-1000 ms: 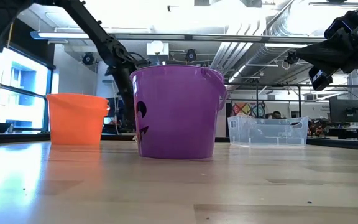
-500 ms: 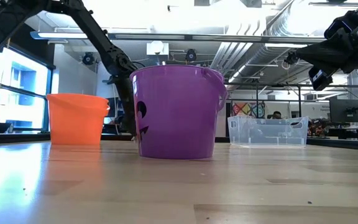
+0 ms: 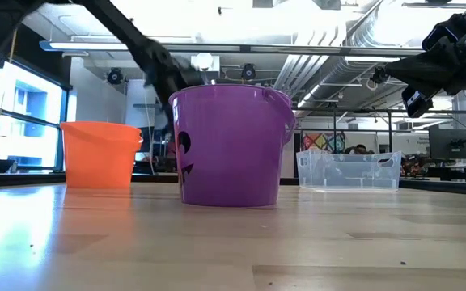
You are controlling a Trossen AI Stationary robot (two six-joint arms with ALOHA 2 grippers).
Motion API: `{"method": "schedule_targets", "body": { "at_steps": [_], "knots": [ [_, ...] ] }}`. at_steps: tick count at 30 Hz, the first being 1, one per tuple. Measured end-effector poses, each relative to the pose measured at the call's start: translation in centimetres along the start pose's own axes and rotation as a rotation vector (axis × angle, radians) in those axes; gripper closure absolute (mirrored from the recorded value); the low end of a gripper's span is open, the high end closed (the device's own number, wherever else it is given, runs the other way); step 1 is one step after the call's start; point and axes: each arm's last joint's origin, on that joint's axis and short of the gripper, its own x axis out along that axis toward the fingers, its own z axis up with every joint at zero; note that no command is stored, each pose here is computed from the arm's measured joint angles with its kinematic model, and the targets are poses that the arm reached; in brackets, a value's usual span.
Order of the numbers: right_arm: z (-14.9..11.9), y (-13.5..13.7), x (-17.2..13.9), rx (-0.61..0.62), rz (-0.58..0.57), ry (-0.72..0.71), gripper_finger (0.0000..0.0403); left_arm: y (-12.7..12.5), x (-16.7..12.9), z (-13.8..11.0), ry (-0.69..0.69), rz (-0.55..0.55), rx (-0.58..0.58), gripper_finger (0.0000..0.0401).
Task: Sort candy by brand, put in halloween buckets
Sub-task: Put the blue gummy into the orange bucket
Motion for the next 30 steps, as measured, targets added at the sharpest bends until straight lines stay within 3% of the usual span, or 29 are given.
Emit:
{"method": "schedule_targets", "body": {
  "at_steps": [7, 14, 23, 30],
  "knots": [
    [0.0, 0.0, 0.0, 0.0, 0.0, 0.0, 0.0402, -0.9, -8.7, 0.8, -0.15, -0.073, -0.018, 0.04],
    [0.0, 0.0, 0.0, 0.0, 0.0, 0.0, 0.0402, -3.3, -15.5, -4.1, -0.07, -0.119, -0.124, 0.04],
    [0.0, 0.0, 0.0, 0.0, 0.0, 0.0, 0.0402, -5.1, -18.7, -13.4, 0.037, 0.021, -0.415, 0.0401],
    [0.0, 0.0, 0.0, 0.0, 0.0, 0.0, 0.0402, -4.9, -17.8, -16.9, 0.073, 0.091, -0.525, 0.0399]
  ]
}}
